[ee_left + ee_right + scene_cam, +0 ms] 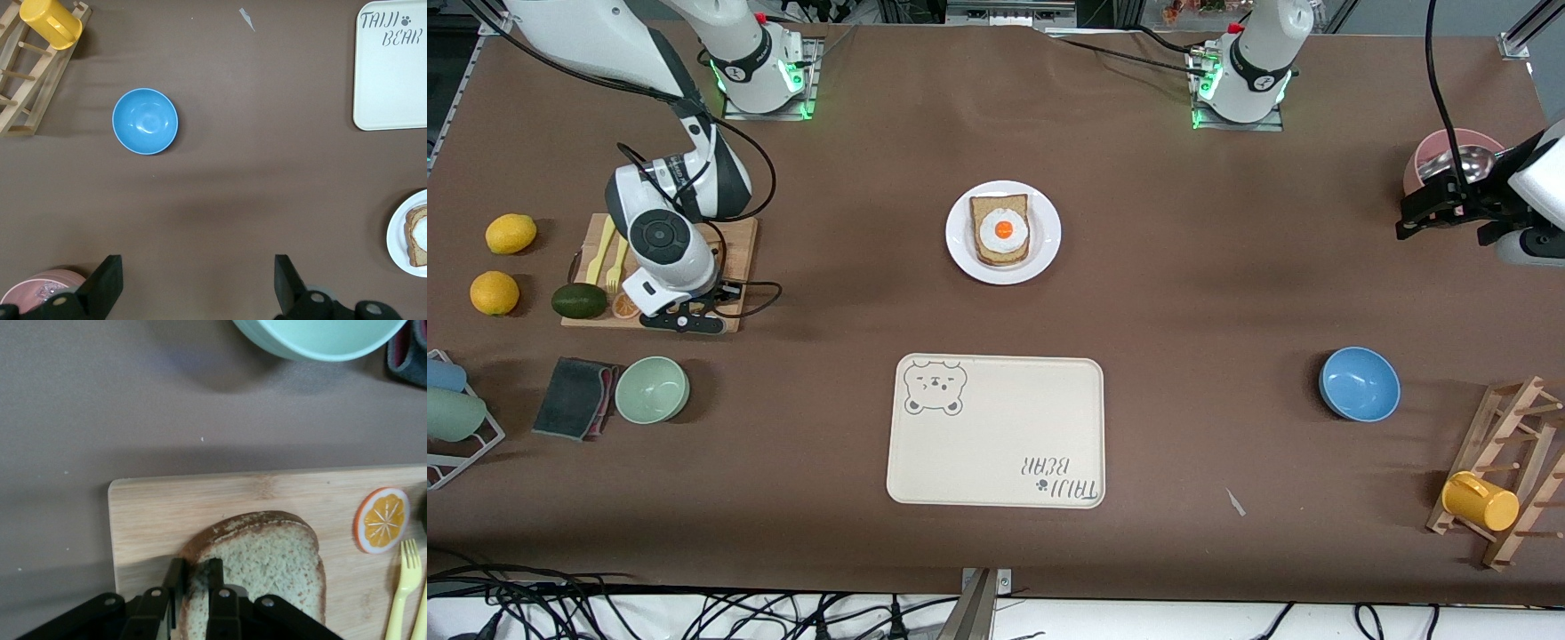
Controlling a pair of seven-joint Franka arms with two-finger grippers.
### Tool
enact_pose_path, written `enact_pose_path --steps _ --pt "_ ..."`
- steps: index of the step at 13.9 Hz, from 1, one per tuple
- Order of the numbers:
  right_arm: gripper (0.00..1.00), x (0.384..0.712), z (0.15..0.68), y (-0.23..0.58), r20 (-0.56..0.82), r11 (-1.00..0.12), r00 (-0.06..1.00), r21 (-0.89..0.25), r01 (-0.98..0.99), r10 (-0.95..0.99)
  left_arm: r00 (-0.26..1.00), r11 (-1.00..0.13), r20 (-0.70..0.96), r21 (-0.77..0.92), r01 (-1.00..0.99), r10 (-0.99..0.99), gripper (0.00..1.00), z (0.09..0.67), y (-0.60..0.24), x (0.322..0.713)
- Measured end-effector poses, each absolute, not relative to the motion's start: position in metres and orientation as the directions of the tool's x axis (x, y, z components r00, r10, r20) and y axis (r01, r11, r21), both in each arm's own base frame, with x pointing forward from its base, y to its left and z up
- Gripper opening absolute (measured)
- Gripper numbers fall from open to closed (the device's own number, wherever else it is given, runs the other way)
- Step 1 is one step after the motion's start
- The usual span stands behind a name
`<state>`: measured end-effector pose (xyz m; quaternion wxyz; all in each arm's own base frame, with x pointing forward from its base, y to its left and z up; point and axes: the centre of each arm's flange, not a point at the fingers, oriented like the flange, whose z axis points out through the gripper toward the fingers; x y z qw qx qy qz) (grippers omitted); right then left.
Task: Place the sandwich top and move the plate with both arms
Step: 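Grasp the bread slice edge with the right gripper and lift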
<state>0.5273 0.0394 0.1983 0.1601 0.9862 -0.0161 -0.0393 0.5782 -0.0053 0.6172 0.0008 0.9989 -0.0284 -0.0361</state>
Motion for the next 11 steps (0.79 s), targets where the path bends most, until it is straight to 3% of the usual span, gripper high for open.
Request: enact_pose_path --steps 4,5,6,11 --pt "0.19 0.5273 0.1973 0.0395 -0.071 -0.948 0.996 0.317 -0.022 -0.047 0.998 -0.998 -0.041 0.002 -0.057 -0.057 1.00 0.6186 -0.0053 0.5820" --pt "0.17 0.5273 0.1973 0.0394 -0.071 -0.948 0.996 0.317 -0.022 -0.047 0.998 -0.998 -0.042 0.002 -0.057 -0.057 1.00 0.6177 -0.0053 0.5821" --pt "0.07 0.5273 0.1972 0.0388 -0.071 -0.948 0.996 0.317 -0.024 -0.048 0.997 -0.998 -0.044 0.002 -0.057 -0.057 1.00 0.6167 -0.0053 0.5820" --pt "0.04 0.5273 0.1964 0.0382 -0.072 -0.948 0.996 0.317 -0.025 -0.050 0.997 -0.998 -0.054 0.003 -0.057 -0.057 1.00 0.6118 -0.0053 0.5818"
